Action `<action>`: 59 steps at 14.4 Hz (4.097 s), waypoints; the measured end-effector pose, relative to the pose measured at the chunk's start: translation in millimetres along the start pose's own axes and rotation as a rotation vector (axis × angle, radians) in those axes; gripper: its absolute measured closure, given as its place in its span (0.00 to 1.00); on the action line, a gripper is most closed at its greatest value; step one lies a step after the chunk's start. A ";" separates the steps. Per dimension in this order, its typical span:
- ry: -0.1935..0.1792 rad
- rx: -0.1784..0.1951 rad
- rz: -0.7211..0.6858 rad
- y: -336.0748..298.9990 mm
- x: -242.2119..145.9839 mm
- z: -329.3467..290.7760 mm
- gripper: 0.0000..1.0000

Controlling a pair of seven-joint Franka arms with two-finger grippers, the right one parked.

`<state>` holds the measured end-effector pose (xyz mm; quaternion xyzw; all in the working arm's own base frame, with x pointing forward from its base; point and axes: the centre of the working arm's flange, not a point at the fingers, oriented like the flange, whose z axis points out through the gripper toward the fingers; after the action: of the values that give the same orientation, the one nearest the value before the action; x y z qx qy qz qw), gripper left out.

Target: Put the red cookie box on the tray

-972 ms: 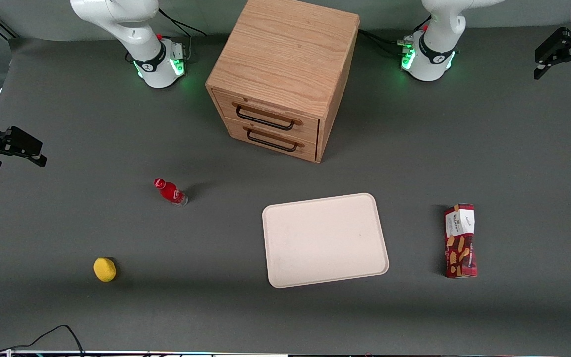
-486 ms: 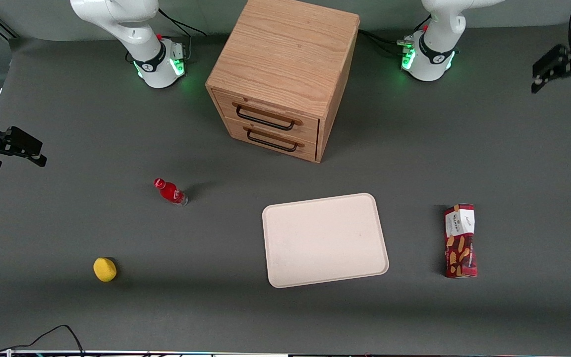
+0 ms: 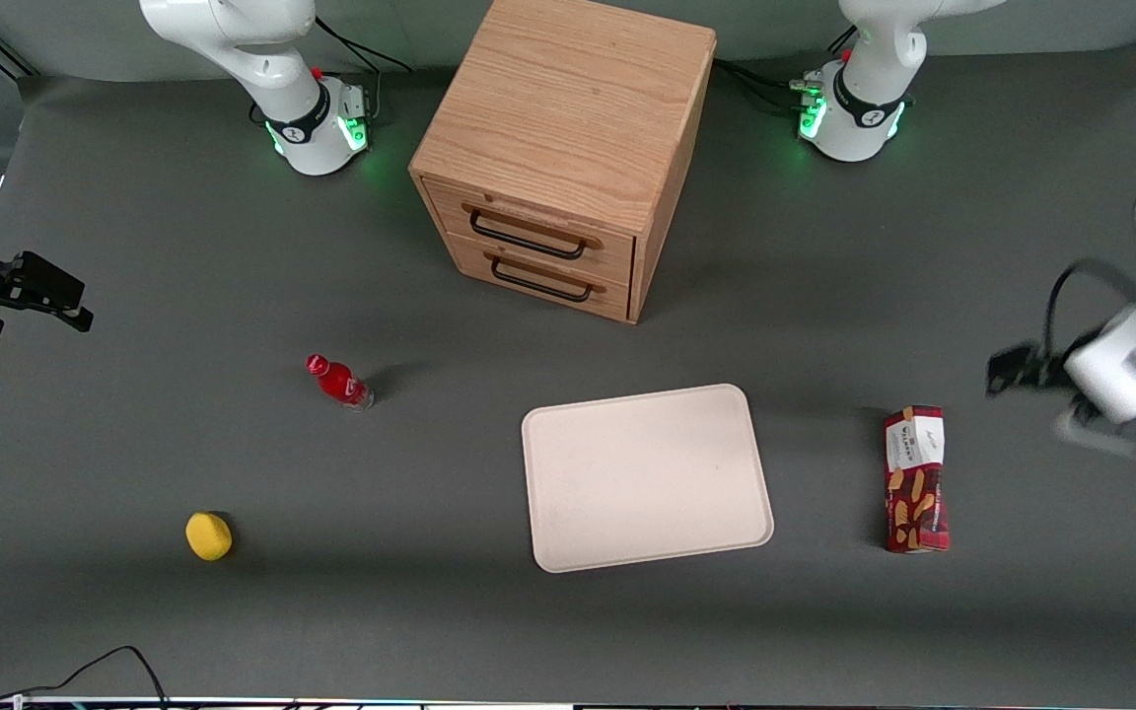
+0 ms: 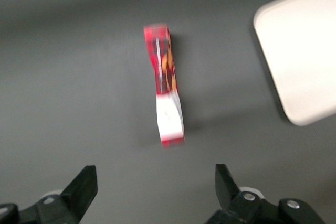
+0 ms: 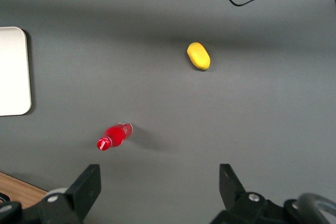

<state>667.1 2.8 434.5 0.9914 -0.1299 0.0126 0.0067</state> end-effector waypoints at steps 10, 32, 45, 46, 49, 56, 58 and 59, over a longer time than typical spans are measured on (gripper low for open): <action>0.052 0.057 -0.013 2.8 45.7 188.0 0.00; -0.031 0.074 -0.427 254.4 60.5 65.7 0.89; 0.032 0.033 -0.411 282.1 90.4 202.2 0.79; 0.034 0.035 -0.404 280.7 90.9 202.0 0.70; 0.056 0.034 -0.403 277.8 96.9 189.2 0.38; -0.088 0.096 -0.279 187.7 54.7 -24.4 0.00; -0.102 0.081 -0.204 135.8 19.6 -86.8 0.00; -0.106 0.077 -0.171 116.5 0.2 -105.4 0.00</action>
<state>634.9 -108.0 541.1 0.9977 -0.0442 -0.0355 -0.0372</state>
